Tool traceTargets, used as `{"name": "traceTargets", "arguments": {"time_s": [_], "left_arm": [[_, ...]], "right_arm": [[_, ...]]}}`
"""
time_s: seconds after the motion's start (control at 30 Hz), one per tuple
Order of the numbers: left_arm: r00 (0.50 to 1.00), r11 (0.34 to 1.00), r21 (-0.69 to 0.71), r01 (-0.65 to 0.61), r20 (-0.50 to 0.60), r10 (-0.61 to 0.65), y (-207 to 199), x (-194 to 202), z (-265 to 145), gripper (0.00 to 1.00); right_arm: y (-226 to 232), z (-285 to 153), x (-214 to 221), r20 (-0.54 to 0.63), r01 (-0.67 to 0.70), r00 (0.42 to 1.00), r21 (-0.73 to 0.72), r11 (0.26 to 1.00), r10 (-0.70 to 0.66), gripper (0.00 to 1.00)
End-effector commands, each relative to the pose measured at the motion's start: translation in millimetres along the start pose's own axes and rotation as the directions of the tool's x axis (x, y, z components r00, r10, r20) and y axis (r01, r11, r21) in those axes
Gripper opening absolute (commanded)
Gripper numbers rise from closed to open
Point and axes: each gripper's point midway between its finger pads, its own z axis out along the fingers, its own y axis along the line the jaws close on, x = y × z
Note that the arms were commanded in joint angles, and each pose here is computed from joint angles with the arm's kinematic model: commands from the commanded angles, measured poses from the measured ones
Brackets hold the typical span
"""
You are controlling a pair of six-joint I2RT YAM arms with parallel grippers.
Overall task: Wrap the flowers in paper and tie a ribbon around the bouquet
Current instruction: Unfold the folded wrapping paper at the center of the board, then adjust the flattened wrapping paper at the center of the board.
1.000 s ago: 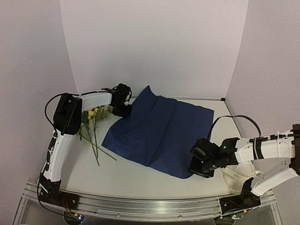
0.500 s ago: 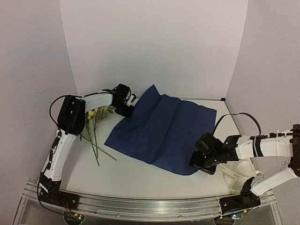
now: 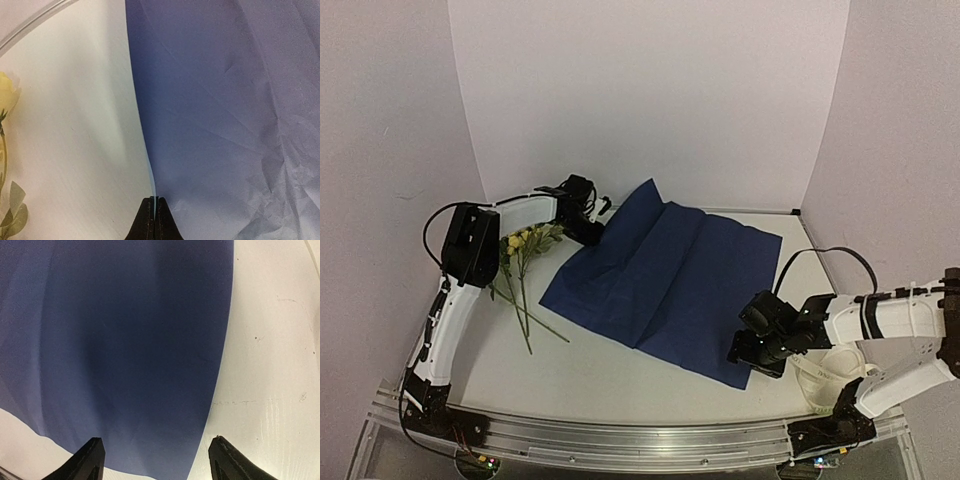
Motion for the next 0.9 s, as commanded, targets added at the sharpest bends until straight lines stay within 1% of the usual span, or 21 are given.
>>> {"name": "traceTargets", "arguments": {"time_s": [0.0,0.13,0.2,0.3,0.37,0.47,0.6,0.77,0.87], "left_arm": [[0.997,0.998,0.019,-0.064,0.035,0.063,3.9,-13.4,-4.5,0.00],[0.995,0.992,0.093,-0.090,0.042,0.086,4.1,-14.0,-6.1,0.00],[0.995,0.985,0.144,-0.093,0.057,0.086,4.2,-16.2,-10.9,0.00],[0.995,0.971,0.222,-0.088,0.069,0.075,6.1,-18.1,-23.6,0.00],[0.995,0.960,0.266,-0.088,0.061,0.075,5.0,-15.8,-31.7,0.00],[0.996,0.944,0.318,-0.086,0.034,0.079,-1.6,-6.8,-40.8,0.00],[0.996,0.927,0.366,-0.085,0.019,0.083,-11.9,3.8,-48.8,0.00],[0.993,0.891,0.439,-0.114,0.062,0.097,-35.0,-0.8,-62.0,0.00],[0.990,0.875,0.463,-0.139,0.086,0.112,-50.0,-8.1,-65.3,0.00]], "right_arm": [[-0.9,1.6,-4.6,0.024,0.009,1.000,0.023,1.000,-0.010,0.76],[17.9,-1.3,-0.6,0.028,0.079,0.996,0.022,0.997,-0.080,0.73],[32.6,-4.1,4.0,0.026,0.120,0.992,0.018,0.993,-0.121,0.68],[40.8,-6.2,3.3,0.033,0.125,0.992,0.013,0.992,-0.126,0.65],[40.4,-11.6,-7.2,0.070,0.130,0.989,0.021,0.991,-0.131,0.64],[37.8,-18.1,-27.8,0.107,0.115,0.987,0.034,0.993,-0.118,0.66],[40.5,-20.3,-75.3,0.147,0.074,0.986,0.044,0.996,-0.080,0.66],[51.1,-22.3,-129.4,0.194,0.051,0.979,0.046,0.998,-0.059,0.66],[49.9,-19.9,-152.6,0.208,0.036,0.977,0.055,0.998,-0.047,0.66]]}}
